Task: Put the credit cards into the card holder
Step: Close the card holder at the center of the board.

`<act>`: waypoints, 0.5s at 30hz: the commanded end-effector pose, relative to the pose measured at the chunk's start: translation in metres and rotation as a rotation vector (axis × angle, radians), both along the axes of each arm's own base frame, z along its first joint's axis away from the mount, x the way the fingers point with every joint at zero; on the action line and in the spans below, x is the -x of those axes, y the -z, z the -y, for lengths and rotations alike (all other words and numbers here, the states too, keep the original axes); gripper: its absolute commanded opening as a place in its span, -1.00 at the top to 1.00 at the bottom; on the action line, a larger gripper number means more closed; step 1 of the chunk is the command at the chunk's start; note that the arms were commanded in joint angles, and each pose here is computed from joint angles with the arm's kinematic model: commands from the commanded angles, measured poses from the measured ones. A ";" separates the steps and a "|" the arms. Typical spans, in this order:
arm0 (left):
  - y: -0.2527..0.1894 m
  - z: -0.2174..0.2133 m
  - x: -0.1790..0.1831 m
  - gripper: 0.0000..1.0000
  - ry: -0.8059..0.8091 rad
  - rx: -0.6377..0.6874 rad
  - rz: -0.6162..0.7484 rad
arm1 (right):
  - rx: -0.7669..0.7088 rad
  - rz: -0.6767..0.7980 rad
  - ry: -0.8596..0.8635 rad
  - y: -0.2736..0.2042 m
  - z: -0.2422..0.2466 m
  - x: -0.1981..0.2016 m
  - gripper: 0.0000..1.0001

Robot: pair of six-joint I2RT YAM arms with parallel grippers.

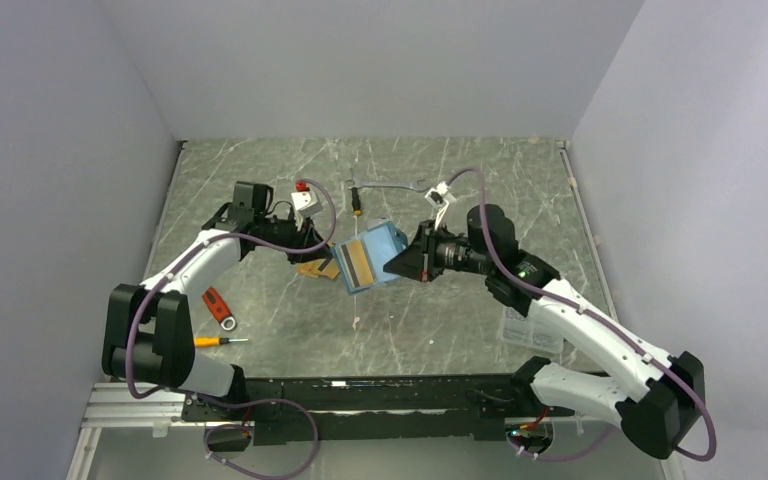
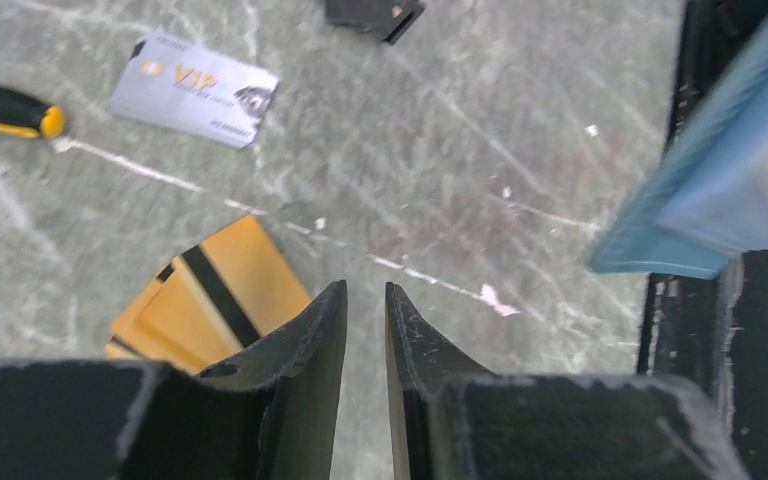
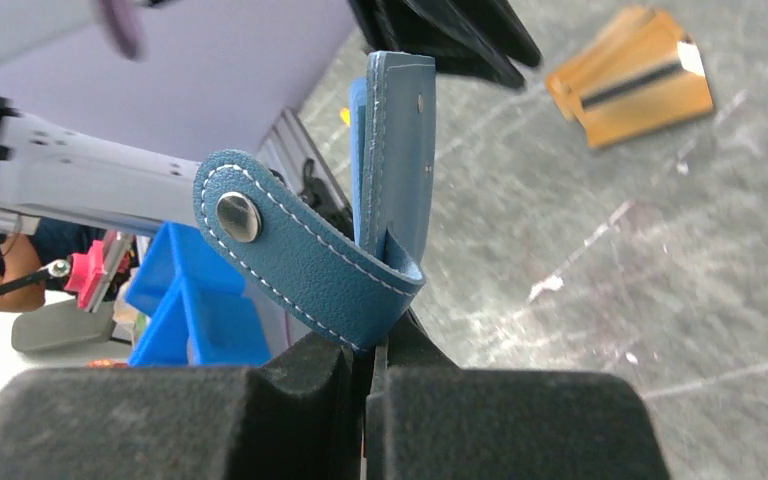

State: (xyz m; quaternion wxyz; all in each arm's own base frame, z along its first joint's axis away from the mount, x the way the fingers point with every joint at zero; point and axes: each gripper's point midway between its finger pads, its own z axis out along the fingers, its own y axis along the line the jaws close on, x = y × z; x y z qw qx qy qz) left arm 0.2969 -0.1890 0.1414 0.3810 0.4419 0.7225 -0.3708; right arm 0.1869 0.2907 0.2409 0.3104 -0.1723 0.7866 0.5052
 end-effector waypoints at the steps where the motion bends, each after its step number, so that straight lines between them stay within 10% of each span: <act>1: -0.027 0.020 0.022 0.47 0.117 0.170 -0.030 | -0.107 0.130 -0.069 -0.059 -0.007 0.008 1.00; 15: -0.090 0.035 0.075 0.57 0.357 0.365 -0.090 | -0.170 0.077 0.076 -0.033 -0.019 -0.037 1.00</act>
